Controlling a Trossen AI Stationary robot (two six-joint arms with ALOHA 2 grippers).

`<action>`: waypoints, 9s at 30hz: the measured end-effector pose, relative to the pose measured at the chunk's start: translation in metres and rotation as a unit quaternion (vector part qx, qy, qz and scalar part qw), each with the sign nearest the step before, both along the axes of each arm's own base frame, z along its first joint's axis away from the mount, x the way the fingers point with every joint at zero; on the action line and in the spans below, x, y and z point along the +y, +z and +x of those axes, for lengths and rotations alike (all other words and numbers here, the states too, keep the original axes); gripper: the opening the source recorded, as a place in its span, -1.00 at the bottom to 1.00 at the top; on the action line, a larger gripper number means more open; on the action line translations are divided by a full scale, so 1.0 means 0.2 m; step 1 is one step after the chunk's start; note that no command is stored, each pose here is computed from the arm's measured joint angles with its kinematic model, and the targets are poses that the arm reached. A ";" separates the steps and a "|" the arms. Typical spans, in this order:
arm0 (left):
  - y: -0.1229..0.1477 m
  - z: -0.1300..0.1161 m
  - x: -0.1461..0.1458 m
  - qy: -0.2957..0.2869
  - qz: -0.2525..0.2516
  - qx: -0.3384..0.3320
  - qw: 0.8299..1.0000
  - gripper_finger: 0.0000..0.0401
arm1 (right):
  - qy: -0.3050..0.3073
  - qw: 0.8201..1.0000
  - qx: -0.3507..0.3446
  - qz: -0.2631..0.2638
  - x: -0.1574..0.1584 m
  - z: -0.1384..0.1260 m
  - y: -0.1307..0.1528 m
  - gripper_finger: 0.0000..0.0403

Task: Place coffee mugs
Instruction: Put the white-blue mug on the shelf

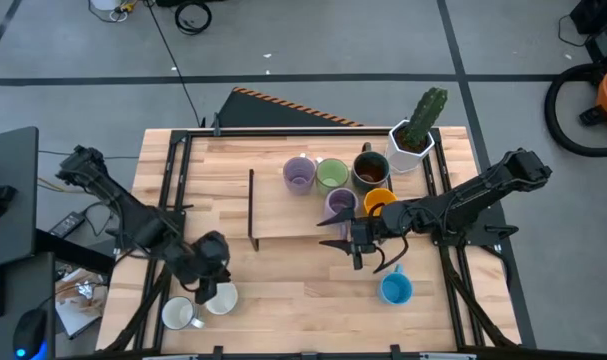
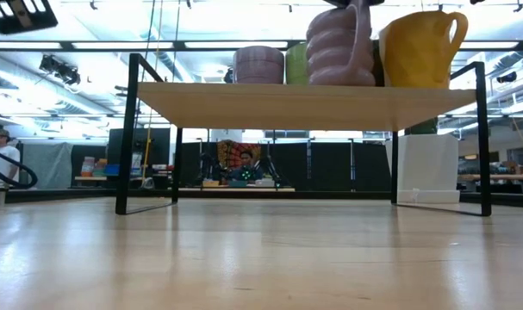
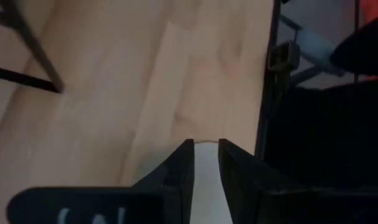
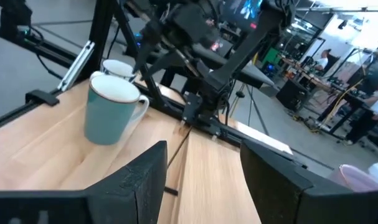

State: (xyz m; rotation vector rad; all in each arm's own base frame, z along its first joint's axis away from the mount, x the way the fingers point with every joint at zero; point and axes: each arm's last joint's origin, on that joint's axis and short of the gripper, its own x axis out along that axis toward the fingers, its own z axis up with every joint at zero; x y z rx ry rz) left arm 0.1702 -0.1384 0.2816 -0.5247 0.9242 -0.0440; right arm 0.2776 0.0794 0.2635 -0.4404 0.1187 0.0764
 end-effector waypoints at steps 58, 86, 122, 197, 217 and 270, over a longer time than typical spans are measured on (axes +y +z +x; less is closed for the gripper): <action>0.01 0.30 -0.37 0.026 0.091 0.261 0.961 -0.12 | 0.012 0.999 0.011 0.028 -0.03 0.02 -0.02 0.04; -0.11 0.22 -0.62 -0.070 0.154 0.193 0.966 0.04 | 0.006 0.999 0.017 0.049 -0.04 0.02 -0.03 0.04; -0.27 0.31 -0.60 -0.127 0.197 0.264 0.936 -0.85 | 0.006 0.999 0.016 0.050 -0.04 0.02 -0.03 0.04; 1.13 0.16 0.34 -0.167 -0.020 -0.149 0.974 -0.84 | -0.030 0.999 0.012 0.043 0.01 0.00 -0.03 0.04; 1.09 0.20 0.55 -0.190 0.115 -0.157 0.962 -0.84 | -0.033 0.998 0.014 0.043 0.01 0.00 -0.03 0.04; 0.51 0.54 0.73 -0.316 0.292 0.101 0.897 -0.83 | -0.028 0.999 0.001 0.043 0.05 -0.01 -0.02 0.04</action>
